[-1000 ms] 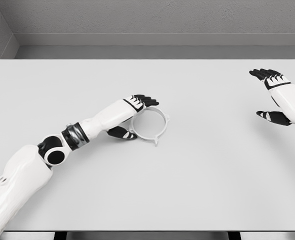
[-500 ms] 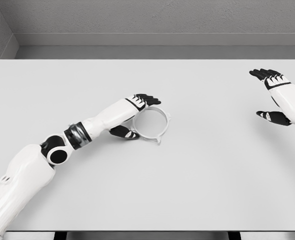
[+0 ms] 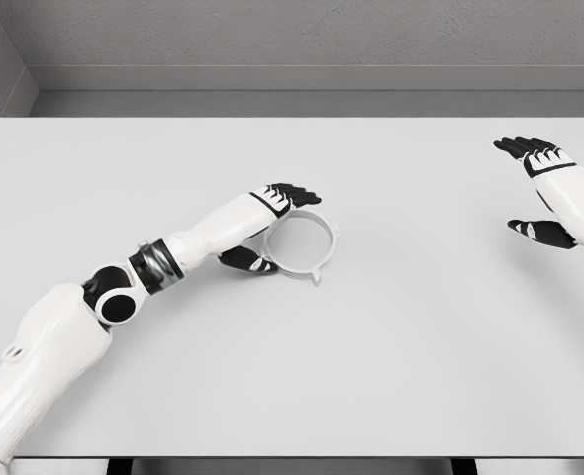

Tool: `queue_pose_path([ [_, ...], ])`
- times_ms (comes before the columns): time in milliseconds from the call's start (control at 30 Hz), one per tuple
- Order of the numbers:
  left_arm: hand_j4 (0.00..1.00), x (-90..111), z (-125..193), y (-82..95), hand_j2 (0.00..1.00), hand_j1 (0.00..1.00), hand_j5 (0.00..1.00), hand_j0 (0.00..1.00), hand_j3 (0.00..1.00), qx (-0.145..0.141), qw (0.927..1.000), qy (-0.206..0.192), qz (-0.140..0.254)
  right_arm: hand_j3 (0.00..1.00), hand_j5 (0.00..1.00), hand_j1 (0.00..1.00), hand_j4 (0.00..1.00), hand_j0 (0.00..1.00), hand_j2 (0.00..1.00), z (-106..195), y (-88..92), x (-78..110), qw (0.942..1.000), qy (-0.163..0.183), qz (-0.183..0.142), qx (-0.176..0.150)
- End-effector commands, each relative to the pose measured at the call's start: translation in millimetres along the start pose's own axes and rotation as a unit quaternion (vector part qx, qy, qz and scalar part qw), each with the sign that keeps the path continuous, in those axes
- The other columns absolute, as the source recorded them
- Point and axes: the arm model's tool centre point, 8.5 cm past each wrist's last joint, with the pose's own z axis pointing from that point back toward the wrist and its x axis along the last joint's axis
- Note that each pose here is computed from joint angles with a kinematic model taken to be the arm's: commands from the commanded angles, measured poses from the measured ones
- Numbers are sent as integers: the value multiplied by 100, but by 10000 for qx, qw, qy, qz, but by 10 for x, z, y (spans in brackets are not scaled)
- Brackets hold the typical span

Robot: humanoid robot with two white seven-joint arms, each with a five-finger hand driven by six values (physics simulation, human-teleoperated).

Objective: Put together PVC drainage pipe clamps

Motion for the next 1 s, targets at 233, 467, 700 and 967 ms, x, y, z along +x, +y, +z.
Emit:
queue_pose_path([
  [233, 100, -15, 62, 29, 100, 100, 100, 100, 100, 0, 10000, 18, -12, 100, 100, 100, 100, 100, 100, 1, -8, -2, 10000, 0, -26, -24],
  [467, 100, -45, 465, 204, 100, 100, 100, 100, 100, -288, 9987, 53, -422, 100, 100, 100, 100, 100, 100, 0, -4, 1, 10000, -1, -33, -27],
  [700, 100, -483, 1344, 1152, 100, 100, 100, 100, 100, -277, 9841, 1032, -1419, 100, 100, 100, 100, 100, 100, 1, -8, -2, 10000, 0, -26, -24],
  [967, 100, -746, 1790, 1543, 100, 100, 100, 100, 100, -40, 9713, 1748, -1615, 100, 100, 100, 100, 100, 100, 1, -8, -2, 10000, 0, -26, -24],
])
